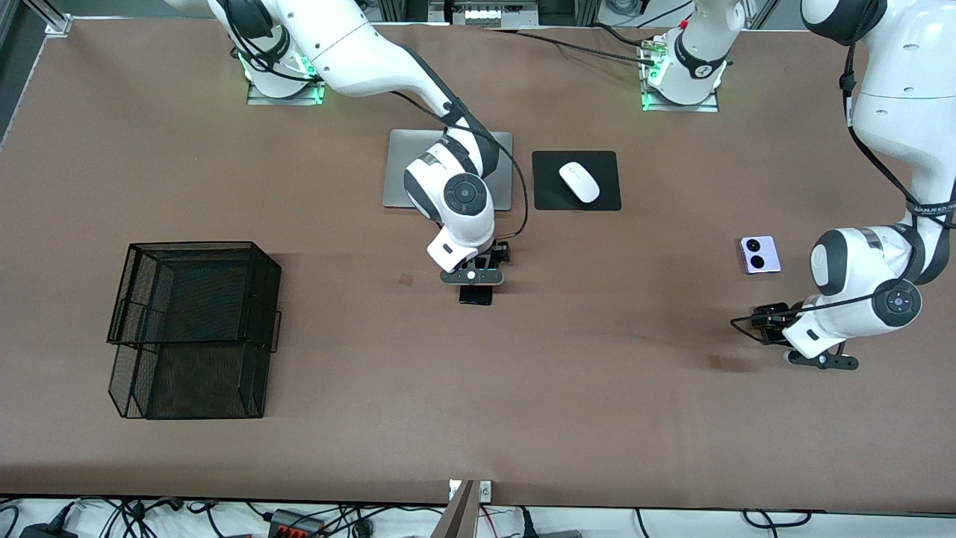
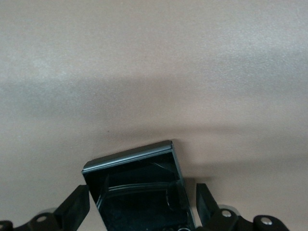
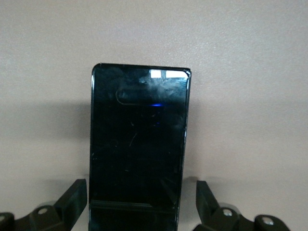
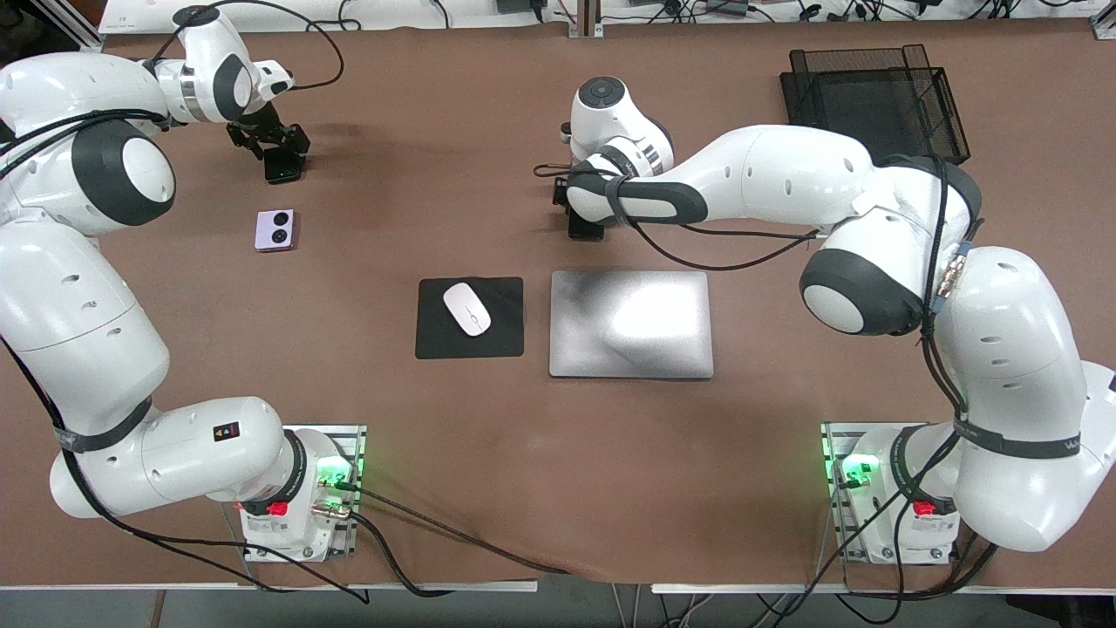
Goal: Place phones with both arms
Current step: 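Grasp the black phone with the right gripper while the left gripper grasps the flip phone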
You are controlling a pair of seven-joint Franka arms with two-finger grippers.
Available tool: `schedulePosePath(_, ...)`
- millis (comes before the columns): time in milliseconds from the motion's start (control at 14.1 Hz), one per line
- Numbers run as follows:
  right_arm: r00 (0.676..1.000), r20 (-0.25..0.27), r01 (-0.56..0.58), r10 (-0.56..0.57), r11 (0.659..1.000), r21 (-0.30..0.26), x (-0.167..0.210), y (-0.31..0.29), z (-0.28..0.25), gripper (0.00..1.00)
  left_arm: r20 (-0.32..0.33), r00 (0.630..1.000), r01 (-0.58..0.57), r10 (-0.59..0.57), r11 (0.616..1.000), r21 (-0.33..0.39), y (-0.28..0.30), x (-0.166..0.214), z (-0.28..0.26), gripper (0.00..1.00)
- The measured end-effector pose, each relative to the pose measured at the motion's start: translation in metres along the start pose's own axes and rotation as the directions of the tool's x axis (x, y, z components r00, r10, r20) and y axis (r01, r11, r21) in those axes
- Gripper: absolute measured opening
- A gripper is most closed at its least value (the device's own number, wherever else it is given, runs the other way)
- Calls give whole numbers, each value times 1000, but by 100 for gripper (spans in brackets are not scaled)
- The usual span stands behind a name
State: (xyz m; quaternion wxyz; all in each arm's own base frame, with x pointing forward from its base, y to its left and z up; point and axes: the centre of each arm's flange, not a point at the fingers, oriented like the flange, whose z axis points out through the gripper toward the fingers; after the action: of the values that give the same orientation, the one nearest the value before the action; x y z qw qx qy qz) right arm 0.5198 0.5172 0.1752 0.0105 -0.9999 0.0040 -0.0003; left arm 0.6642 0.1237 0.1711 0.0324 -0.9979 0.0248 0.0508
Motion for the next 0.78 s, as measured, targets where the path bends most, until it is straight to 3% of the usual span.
schedulePosePath(213,1000,2,-12,12,1000,-2,0,0,0,100,0,997,80,-80,997,2,-2,0,0,92)
schedulePosePath(780,999,7,-47,47,999,-7,-2,0,4,100,2,974,226,-226,974,27,-5,-2,2,92)
